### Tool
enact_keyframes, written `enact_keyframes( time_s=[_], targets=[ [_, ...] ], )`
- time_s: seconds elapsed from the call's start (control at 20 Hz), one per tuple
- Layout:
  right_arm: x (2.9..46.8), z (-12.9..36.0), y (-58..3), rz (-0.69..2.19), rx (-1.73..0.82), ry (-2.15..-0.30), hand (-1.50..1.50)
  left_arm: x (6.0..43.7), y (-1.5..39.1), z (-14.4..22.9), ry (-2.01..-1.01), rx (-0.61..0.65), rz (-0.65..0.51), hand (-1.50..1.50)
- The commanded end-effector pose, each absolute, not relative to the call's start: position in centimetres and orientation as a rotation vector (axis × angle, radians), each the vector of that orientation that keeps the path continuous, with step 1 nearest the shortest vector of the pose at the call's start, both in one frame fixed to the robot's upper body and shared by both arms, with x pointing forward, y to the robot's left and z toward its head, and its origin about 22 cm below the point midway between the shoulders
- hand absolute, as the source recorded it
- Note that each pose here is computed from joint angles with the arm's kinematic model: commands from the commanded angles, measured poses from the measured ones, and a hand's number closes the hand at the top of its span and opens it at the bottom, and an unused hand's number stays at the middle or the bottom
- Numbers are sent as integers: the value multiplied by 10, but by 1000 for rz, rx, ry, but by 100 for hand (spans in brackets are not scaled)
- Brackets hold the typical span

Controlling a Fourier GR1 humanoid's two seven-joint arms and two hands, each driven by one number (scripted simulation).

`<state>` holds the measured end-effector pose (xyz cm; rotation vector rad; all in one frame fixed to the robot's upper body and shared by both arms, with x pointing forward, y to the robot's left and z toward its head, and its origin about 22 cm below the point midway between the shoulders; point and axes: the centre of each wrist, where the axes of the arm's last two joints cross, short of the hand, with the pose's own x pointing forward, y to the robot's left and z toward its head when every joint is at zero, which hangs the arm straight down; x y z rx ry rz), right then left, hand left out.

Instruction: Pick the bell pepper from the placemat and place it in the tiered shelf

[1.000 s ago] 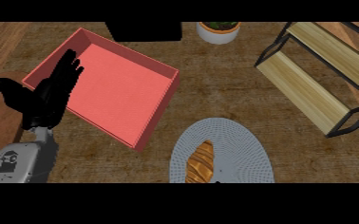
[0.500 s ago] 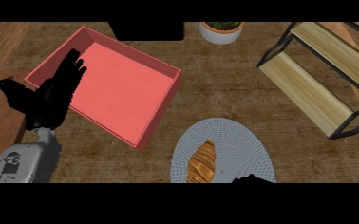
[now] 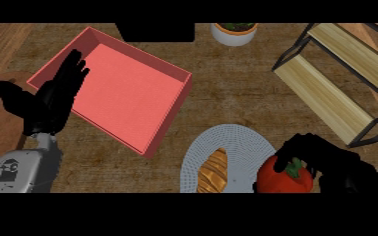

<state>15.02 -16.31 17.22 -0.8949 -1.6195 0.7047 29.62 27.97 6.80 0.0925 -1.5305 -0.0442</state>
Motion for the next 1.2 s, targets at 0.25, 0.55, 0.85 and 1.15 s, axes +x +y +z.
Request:
enact_keyframes(
  time_s=[0.25, 0.55, 0.85, 1.15],
  targets=[
    [164, 212, -225, 513, -926, -1664, 150, 304, 280, 73, -1539, 87, -36, 0],
    [185, 213, -272, 381, -935, -1666, 150, 296, 282, 76, -1531, 107, -40, 0],
    [210, 218, -370, 294, -880, -1652, 150, 285, 299, 68, -1534, 84, -41, 0],
    [221, 220, -439, 324, -885, -1649, 150, 290, 292, 81, -1534, 85, -67, 0]
  ],
)
